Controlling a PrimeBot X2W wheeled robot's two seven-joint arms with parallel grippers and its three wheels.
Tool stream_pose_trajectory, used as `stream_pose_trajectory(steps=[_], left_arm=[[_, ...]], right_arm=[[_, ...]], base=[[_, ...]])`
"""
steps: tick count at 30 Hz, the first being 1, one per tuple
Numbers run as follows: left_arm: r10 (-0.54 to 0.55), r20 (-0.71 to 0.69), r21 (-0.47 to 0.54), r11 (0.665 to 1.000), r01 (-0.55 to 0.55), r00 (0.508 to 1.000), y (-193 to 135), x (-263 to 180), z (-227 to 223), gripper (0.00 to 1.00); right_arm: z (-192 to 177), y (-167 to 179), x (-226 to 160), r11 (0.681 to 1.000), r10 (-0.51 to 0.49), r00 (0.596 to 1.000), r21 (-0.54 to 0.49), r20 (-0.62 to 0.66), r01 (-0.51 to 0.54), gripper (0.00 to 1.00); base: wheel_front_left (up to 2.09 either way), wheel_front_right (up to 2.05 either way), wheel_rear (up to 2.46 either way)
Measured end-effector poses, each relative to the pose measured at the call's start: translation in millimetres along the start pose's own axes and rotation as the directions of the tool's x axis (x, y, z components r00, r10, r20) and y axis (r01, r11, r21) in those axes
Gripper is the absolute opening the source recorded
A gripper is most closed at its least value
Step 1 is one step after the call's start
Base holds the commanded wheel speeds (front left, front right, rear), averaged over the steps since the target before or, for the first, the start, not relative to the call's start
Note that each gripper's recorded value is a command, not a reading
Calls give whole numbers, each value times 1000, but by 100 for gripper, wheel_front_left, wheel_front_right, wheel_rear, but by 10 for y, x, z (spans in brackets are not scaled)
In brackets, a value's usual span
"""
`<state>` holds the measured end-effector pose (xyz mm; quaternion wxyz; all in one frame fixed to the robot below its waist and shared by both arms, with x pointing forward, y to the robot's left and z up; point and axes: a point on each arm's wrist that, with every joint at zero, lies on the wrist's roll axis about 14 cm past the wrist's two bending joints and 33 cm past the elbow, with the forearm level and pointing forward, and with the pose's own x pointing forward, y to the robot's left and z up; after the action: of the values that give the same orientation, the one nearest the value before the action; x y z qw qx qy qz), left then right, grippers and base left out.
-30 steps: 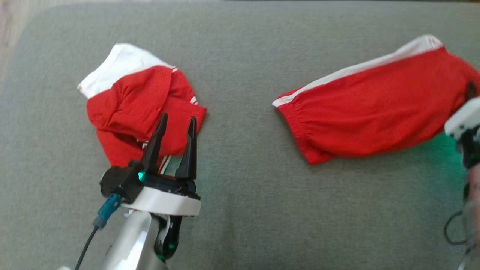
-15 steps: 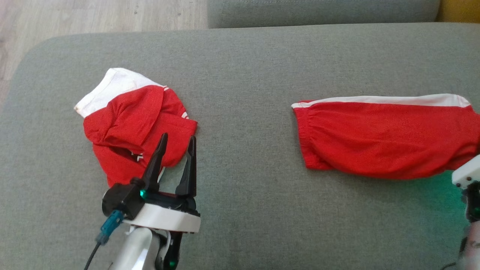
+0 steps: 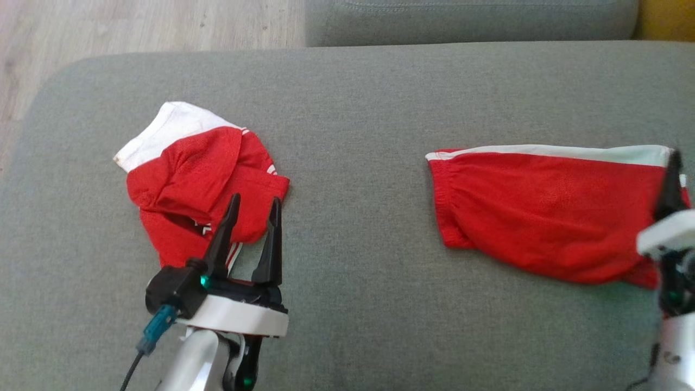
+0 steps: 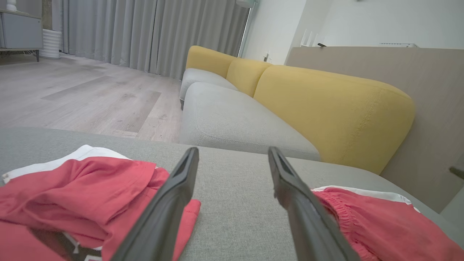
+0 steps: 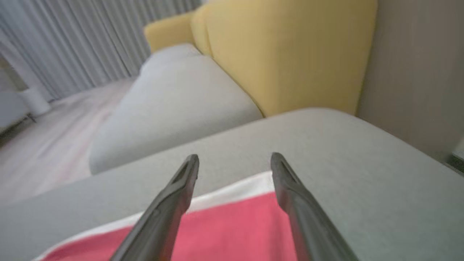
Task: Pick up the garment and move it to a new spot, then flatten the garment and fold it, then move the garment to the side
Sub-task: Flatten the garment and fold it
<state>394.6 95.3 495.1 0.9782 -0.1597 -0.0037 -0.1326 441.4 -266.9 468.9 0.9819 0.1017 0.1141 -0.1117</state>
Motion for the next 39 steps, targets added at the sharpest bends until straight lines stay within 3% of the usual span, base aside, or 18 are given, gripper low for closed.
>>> stream_pose_trajectory(steps=[4, 7, 14, 22, 26, 28, 31, 39], left_arm=[[-11, 21, 4, 1000, 11, 1000, -40, 1, 74, 100], [-22, 42, 6, 1000, 21, 999, -85, -6, 143, 100], [-15, 30, 0, 1000, 15, 999, -104, -90, 94, 100], [-10, 10, -9, 1000, 10, 1000, -82, -70, 22, 100], [-3, -10, -13, 1000, 2, 1000, -46, -50, -49, 100], [3, -20, -15, 1000, -4, 1000, -21, -38, -86, 100], [12, -39, -18, 1000, -13, 999, 21, -25, -154, 100], [28, -60, -20, 999, -29, 998, 131, 91, -236, 100]], right_arm=[[381, 434, -83, 991, 134, 974, -3, 181, -136, 100], [443, 611, -245, 980, 200, 946, -38, 254, -196, 100], [-70, 791, -577, 952, 297, 936, -140, 191, -273, 100], [-170, 785, -553, 948, 300, 939, -166, 171, -272, 100], [-199, 572, -379, 963, 225, 966, -177, 128, -201, 100], [-261, 384, -256, 982, 154, 985, -126, 82, -143, 100], [-336, 69, -118, 989, 45, 999, -143, 22, -41, 100], [-513, -576, 118, 976, -198, 972, -115, -124, 185, 100]], base=[[0, 0, 0], [0, 0, 0], [0, 0, 0], [0, 0, 0], [0, 0, 0], [0, 0, 0], [0, 0, 0], [0, 0, 0]])
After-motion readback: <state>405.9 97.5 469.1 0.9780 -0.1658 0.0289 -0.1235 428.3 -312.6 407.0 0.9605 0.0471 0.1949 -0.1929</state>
